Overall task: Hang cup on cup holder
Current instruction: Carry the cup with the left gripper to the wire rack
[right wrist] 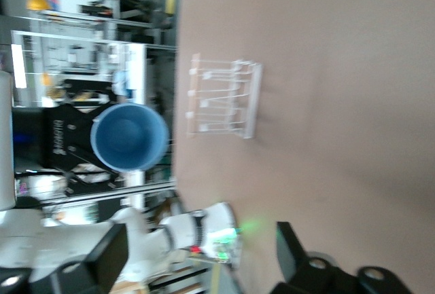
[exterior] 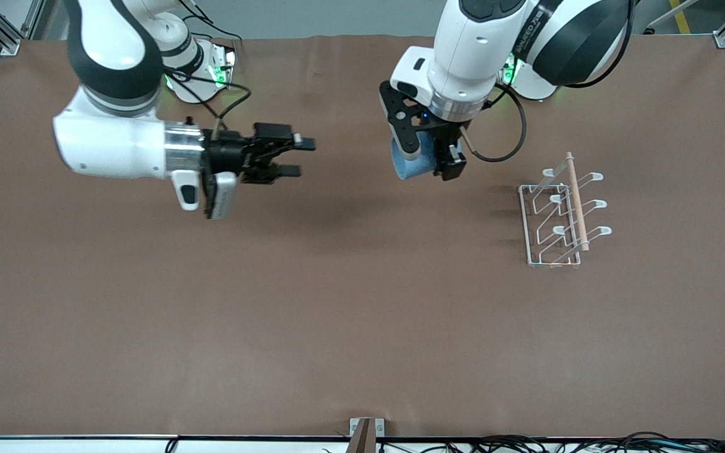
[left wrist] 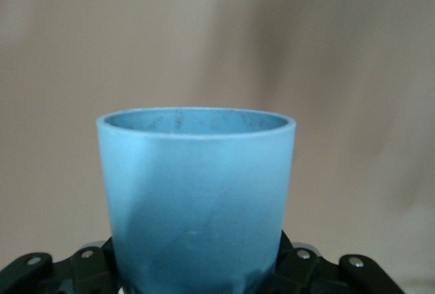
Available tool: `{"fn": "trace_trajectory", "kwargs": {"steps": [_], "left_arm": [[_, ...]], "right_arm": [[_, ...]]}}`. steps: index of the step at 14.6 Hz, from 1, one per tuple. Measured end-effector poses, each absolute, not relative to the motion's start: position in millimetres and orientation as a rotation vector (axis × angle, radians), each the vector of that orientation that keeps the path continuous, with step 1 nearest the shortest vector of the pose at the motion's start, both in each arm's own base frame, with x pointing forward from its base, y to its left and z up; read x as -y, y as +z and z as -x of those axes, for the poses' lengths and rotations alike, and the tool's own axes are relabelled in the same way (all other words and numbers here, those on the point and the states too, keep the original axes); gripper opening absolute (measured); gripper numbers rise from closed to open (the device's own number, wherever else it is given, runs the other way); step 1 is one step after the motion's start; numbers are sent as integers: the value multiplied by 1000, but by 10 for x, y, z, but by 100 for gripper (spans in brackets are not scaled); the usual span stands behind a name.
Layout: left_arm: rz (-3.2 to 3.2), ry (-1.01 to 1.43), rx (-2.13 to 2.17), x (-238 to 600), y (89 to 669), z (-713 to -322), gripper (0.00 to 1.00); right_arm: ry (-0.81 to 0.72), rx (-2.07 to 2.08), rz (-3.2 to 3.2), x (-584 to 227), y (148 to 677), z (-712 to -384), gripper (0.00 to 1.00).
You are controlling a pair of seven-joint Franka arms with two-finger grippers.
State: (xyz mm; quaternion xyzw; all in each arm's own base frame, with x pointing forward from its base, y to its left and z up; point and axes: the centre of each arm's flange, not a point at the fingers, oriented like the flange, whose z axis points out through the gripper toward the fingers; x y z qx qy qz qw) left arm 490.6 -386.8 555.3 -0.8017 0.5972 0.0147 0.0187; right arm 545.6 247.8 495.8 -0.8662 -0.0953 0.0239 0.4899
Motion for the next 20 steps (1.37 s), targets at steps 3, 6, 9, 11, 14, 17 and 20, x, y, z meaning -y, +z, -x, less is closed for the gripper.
{"fn": "trace_trajectory", "kwargs": {"steps": [3,6,9,11,14,17,20], "left_arm": [[2260,176,-1846,3660,5469,-4963,74],[1993,359,-1863,3368,5359,-5099,74],[1772,535,-1844,3097,5118,-5266,74],[1673,634,-1805,2926,4841,-5350,74],[1536,752,-1740,2717,4415,-5391,74],[1420,832,-1699,2587,4060,-5383,74],[1384,862,-1637,2484,3784,-5367,74]], "right_arm": [[-24,299,2335,-1781,5074,-5550,100],[-43,351,2575,-1062,5144,-5560,100],[-46,364,2779,-449,5198,-5546,100],[-38,369,2892,-110,5249,-5514,100],[-20,388,3010,216,5574,-5455,100],[-39,424,3127,358,6179,-5415,100],[-85,406,3159,452,6436,-5404,100]]}}
